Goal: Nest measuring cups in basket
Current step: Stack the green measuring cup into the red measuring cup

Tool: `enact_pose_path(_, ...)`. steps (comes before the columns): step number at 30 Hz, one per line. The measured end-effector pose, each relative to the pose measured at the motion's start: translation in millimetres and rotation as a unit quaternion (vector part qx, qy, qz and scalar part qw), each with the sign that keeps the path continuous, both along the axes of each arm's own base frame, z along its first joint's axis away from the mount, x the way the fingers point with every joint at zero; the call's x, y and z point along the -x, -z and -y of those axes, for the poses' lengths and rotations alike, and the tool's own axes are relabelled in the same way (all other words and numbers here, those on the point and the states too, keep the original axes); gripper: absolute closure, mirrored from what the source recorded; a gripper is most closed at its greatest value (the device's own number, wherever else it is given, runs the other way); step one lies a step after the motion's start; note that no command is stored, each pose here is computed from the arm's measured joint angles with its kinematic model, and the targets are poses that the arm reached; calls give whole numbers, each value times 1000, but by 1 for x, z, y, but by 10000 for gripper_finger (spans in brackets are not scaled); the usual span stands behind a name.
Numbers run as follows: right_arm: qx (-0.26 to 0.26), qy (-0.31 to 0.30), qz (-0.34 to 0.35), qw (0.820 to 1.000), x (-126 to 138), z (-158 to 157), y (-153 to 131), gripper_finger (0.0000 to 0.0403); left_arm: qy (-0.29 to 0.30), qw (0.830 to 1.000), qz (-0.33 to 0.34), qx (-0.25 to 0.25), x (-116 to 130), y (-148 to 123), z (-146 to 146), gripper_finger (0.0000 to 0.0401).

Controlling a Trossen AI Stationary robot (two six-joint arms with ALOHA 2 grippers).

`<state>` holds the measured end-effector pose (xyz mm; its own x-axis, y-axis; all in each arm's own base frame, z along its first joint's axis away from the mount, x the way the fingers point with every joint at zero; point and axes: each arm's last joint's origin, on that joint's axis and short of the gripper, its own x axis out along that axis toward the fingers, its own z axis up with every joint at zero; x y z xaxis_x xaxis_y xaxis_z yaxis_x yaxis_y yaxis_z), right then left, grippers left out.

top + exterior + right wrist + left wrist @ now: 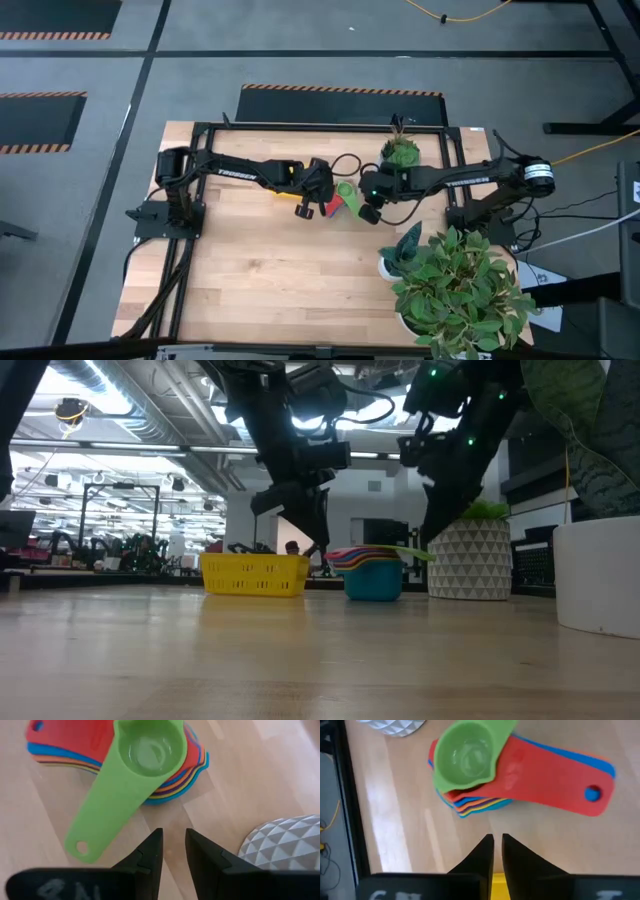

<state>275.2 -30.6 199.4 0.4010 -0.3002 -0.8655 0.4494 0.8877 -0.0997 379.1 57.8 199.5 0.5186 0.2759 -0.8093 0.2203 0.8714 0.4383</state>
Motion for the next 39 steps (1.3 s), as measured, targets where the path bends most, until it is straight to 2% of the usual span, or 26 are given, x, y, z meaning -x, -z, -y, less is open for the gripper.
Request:
enact_pose_path(7, -6, 6, -36, 999, -7, 0, 21, 315, 9, 1000, 1, 0, -1, 0, 7, 390)
enact_pose_path(10, -25, 0, -44, 999, -9, 0, 27, 315, 13, 1000, -7, 4, -3, 6, 9, 398)
enact_pose_path(16, -76, -26, -10, 997, -20, -3, 32, 315, 26, 999, -21, 8, -8, 20, 18, 396)
enact_pose_path(26, -126, -65, 63, 988, -44, -5, 47, 315, 50, 999, -13, 7, -10, 19, 36, 398)
enact_pose_path(39, -134, -75, 83, 985, -50, -6, 50, 315, 66, 998, 3, 3, -14, 17, 50, 396)
